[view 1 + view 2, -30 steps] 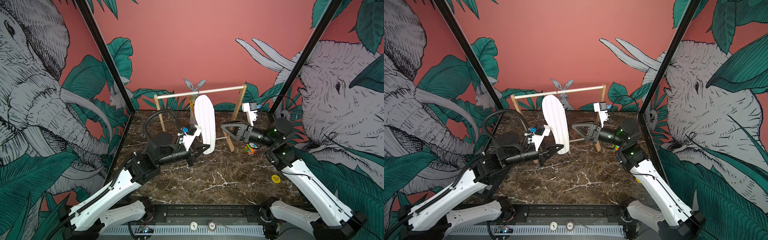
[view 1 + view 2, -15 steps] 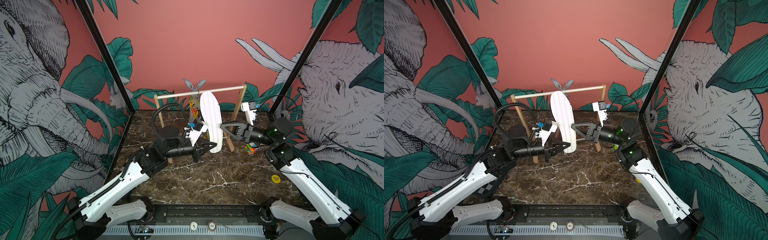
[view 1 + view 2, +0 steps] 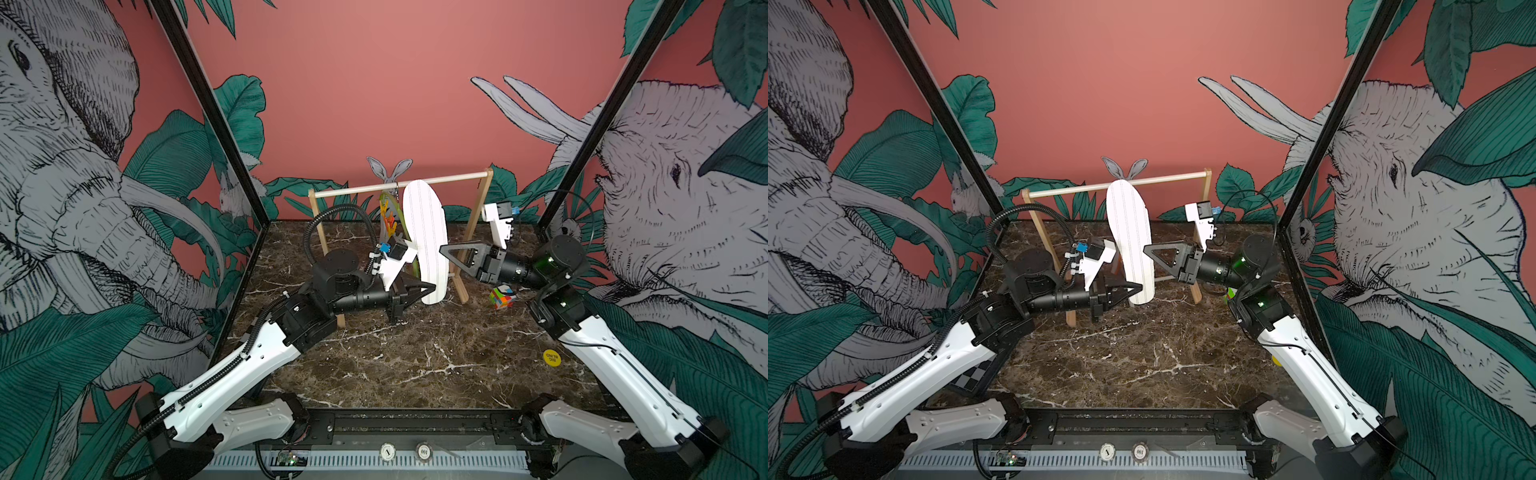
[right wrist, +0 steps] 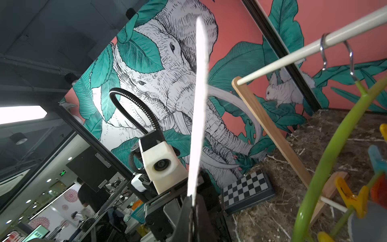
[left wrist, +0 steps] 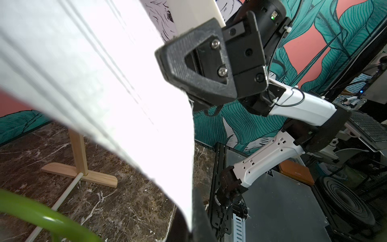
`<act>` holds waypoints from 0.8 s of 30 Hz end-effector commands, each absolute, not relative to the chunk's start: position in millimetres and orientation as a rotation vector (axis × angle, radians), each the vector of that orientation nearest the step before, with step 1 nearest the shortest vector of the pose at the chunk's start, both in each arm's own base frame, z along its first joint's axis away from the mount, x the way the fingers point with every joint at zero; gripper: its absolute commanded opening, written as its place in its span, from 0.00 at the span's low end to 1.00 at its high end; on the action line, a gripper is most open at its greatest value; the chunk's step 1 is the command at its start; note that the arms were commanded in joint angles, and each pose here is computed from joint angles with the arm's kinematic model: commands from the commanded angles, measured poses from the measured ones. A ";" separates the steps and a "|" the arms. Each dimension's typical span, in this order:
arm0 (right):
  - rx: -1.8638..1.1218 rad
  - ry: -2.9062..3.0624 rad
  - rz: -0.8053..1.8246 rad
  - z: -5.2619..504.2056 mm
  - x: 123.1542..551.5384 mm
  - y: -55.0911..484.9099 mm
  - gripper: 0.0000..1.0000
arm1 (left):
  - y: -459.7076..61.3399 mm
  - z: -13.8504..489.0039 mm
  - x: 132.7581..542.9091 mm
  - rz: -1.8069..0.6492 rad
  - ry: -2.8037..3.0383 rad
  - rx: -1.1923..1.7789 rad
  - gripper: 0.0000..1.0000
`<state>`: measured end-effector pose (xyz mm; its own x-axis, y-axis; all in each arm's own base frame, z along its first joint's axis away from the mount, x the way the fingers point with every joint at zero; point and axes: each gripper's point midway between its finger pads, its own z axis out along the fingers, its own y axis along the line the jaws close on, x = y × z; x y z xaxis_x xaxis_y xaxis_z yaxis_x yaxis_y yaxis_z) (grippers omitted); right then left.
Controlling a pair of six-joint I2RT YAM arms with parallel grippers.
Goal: Take the shoe insoles off the hanger
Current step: Place the insole at the center of the board.
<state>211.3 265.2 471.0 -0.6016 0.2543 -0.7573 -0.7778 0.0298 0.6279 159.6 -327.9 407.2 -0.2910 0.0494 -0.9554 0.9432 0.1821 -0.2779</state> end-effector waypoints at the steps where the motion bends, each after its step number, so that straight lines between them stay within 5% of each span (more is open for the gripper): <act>1: -0.557 1.446 1.654 487.9 204.6 257.7 0.00 | -322.3 424.8 164.7 -1.218 1.511 0.938 0.44; 4: -0.556 1.448 1.632 488.4 204.2 256.2 0.00 | -318.3 424.0 169.3 -1.179 1.517 0.913 0.79; 7: -0.554 1.486 1.585 481.4 207.2 255.2 0.00 | -311.3 424.2 173.8 -1.128 1.515 0.883 0.91; 24: -0.098 1.963 1.138 336.7 266.5 171.2 0.00 | -190.3 375.3 210.9 -0.582 1.623 0.431 0.96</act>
